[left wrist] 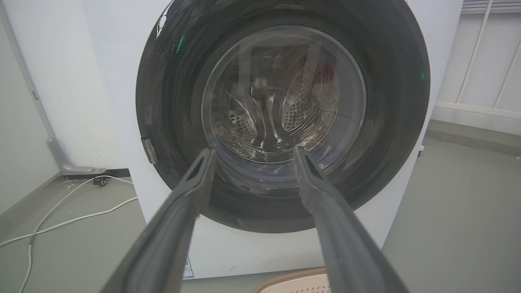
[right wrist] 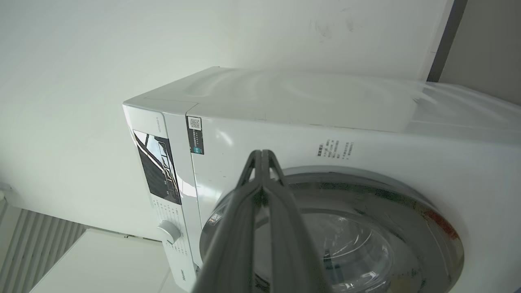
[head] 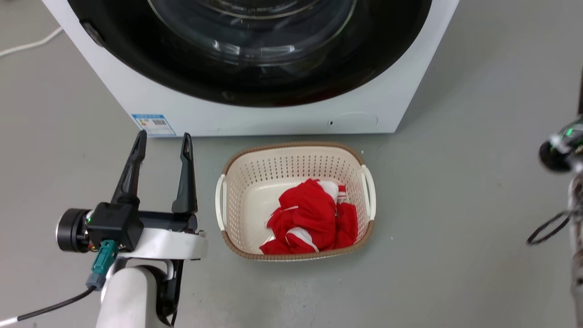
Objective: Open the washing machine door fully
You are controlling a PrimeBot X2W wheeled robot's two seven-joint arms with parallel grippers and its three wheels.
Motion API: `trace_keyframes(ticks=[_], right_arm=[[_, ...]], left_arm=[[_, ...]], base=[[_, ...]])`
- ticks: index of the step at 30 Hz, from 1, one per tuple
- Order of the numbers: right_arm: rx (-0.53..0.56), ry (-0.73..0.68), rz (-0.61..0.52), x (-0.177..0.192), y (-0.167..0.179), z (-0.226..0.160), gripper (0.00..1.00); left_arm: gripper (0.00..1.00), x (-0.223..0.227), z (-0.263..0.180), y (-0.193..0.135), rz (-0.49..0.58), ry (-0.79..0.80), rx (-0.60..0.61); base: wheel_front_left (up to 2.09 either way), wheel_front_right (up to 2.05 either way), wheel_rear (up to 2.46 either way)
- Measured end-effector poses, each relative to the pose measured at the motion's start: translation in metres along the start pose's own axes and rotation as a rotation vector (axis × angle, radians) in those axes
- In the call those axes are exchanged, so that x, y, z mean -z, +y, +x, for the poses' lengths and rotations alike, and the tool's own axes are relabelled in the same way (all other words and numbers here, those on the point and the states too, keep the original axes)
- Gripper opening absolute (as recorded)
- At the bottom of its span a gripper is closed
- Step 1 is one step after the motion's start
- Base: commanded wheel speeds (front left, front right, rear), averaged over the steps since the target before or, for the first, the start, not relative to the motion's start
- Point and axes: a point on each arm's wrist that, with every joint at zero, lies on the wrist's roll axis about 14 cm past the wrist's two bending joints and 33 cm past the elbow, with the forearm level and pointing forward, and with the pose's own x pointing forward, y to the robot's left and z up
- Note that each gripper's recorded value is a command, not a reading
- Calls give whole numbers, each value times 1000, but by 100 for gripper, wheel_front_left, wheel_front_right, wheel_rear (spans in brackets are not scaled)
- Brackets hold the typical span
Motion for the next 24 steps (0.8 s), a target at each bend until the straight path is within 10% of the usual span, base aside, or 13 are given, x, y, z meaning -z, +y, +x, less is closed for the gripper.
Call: trace_keyframes(ticks=[24], right_arm=[[96, 517, -315, 105, -25, 131, 0]], left_arm=[[100, 55, 47, 3, 19, 42, 29]], base=[[0, 0, 0]])
